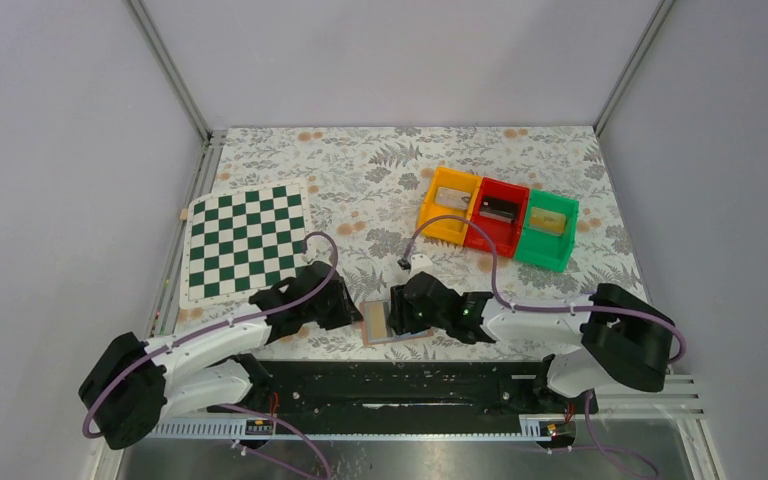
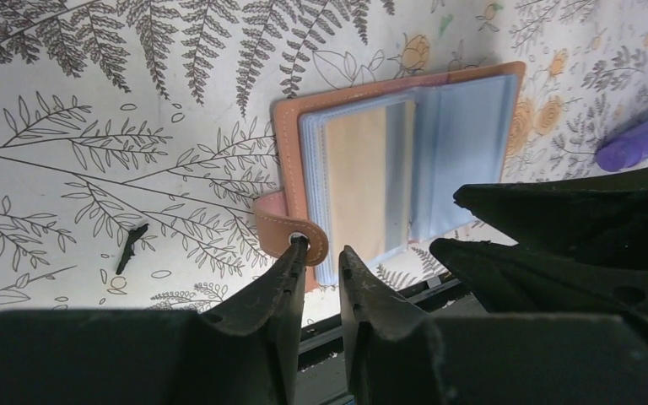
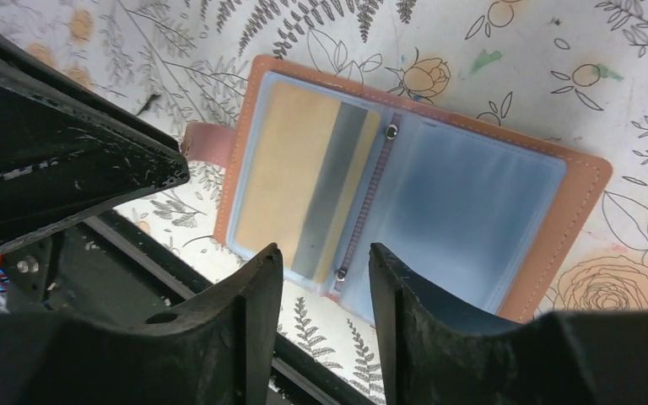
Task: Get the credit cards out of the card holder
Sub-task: Open the card holder at the center of the board.
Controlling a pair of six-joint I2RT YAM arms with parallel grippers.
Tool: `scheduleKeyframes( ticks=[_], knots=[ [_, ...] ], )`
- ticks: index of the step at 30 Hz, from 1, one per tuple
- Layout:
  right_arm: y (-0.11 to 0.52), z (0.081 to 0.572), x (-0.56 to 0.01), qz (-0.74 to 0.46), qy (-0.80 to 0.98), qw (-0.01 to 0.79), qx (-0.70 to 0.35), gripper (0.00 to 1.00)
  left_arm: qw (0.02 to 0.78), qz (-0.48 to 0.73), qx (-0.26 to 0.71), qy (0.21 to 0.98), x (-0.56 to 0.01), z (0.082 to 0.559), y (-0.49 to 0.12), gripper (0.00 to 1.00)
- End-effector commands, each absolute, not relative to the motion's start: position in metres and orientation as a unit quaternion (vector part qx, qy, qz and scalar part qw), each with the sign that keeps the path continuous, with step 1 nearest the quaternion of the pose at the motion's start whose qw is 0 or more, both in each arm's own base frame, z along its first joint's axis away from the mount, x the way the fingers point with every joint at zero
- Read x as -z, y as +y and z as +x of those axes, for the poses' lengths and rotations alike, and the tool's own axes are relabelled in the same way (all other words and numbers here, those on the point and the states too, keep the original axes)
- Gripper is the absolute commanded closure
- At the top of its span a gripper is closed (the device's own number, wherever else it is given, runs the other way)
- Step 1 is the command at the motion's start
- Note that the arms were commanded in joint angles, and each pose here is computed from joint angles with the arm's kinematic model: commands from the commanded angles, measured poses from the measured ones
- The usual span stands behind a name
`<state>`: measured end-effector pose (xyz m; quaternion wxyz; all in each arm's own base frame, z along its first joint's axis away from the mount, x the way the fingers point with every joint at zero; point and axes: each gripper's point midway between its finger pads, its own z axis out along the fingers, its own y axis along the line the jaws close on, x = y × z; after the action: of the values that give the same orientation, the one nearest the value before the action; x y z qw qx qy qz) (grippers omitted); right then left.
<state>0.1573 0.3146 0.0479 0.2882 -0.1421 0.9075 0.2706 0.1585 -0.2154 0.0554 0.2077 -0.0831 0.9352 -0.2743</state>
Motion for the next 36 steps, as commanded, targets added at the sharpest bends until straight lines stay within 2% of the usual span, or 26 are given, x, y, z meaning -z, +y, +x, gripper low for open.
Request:
scheduleKeyframes(
  ticks=[1, 11, 18, 21, 31, 36],
  knots=[
    [0.327, 0.169, -0.048, -0.140, 0.911, 0.290, -0.256, 0.50, 0.207, -0.095, 0.288, 0.930, -0.055, 0.166, -0.224, 0.80],
    [0.323, 0.174, -0.047, -0.155, 0.920, 0.319, -0.166, 0.48, 0.207, -0.122, 0.249, 0.938, -0.044, 0.164, -0.203, 0.86],
    [0.332, 0.168, -0.045, -0.159, 0.924, 0.319, -0.139, 0.27, 0.203, -0.126, 0.238, 0.941, -0.036, 0.161, -0.195, 0.91],
    [0.335, 0.167, -0.042, -0.160, 0.924, 0.321, -0.131, 0.22, 0.197, -0.131, 0.235, 0.943, -0.028, 0.157, -0.191, 0.94],
    [0.353, 0.162, -0.035, -0.168, 0.926, 0.316, -0.125, 0.16, 0.196, -0.129, 0.247, 0.940, -0.023, 0.149, -0.186, 0.97],
    [0.352, 0.164, -0.031, -0.173, 0.926, 0.319, -0.100, 0.16, 0.196, -0.131, 0.247, 0.940, -0.020, 0.148, -0.184, 0.98]
  ],
)
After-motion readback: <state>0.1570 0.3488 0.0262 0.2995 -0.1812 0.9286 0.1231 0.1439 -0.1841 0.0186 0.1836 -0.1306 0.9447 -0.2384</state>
